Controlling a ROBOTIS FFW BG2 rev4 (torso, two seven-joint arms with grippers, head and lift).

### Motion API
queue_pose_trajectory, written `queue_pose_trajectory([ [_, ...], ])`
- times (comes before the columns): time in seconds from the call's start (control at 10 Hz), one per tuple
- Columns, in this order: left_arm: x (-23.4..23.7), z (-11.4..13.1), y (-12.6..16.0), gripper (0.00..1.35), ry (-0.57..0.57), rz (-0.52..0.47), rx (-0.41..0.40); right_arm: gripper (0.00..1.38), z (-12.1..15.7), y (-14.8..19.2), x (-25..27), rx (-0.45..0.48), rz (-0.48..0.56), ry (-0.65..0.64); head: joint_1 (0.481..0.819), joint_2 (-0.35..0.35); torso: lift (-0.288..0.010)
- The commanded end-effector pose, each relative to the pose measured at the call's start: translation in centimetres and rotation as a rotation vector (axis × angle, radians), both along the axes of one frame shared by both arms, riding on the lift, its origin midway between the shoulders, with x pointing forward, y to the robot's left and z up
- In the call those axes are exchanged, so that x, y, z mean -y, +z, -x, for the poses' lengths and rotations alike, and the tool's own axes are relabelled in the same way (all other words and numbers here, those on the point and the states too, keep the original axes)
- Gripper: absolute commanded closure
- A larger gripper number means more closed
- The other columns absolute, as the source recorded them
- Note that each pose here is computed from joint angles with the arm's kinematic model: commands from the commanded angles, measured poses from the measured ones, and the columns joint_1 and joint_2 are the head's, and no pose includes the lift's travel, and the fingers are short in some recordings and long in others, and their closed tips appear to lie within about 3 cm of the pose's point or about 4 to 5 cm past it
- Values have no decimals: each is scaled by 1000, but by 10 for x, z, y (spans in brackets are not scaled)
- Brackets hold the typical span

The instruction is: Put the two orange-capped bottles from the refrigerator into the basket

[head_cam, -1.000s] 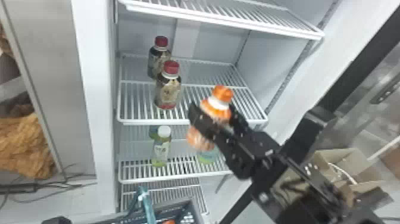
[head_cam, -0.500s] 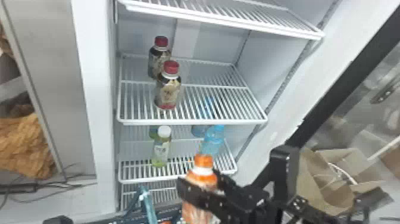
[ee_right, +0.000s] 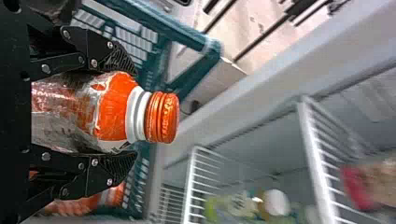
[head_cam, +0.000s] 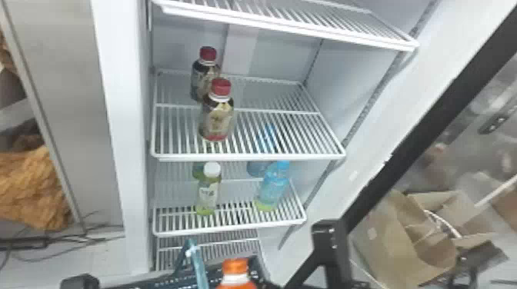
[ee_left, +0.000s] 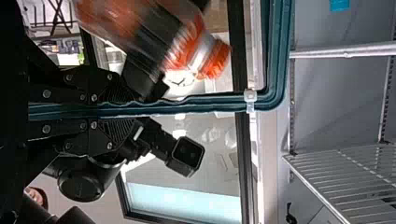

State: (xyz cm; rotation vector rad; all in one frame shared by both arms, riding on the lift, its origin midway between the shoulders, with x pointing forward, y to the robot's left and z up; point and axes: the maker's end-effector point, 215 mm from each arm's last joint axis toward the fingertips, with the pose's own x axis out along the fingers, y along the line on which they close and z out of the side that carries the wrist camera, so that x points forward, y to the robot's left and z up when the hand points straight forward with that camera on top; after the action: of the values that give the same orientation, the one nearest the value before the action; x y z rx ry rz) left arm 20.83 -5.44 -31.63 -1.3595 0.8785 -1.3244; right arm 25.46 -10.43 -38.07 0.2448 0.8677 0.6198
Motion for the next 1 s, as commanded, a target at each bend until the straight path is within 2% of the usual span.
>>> queue_pose_trajectory([
  [0.0,1,1,0,1207,-4,0,1,828,8,-20,-12,-74,-17,50,695,-350,-40],
  [0.1,1,1,-1,1207,-4,-1,-1,593,6,-23,-9,-73,10,51,695,-350,-40],
  [0.3,0,0,0,1207,-2,0,-1,208,6,-21,-4,-63,25,42,695,-350,-40],
  [0.4,0,0,0,1207,-2,0,-1,98,1,-15,-3,-34,23,34,695,-350,-40],
  [0.7,0,1,-1,1207,-2,-1,-3,127,-34,17,14,146,27,-57,695,-350,-40],
  [0.9,0,0,-1,1207,-1,-2,-3,124,-67,61,31,367,44,-140,695,-350,-40],
])
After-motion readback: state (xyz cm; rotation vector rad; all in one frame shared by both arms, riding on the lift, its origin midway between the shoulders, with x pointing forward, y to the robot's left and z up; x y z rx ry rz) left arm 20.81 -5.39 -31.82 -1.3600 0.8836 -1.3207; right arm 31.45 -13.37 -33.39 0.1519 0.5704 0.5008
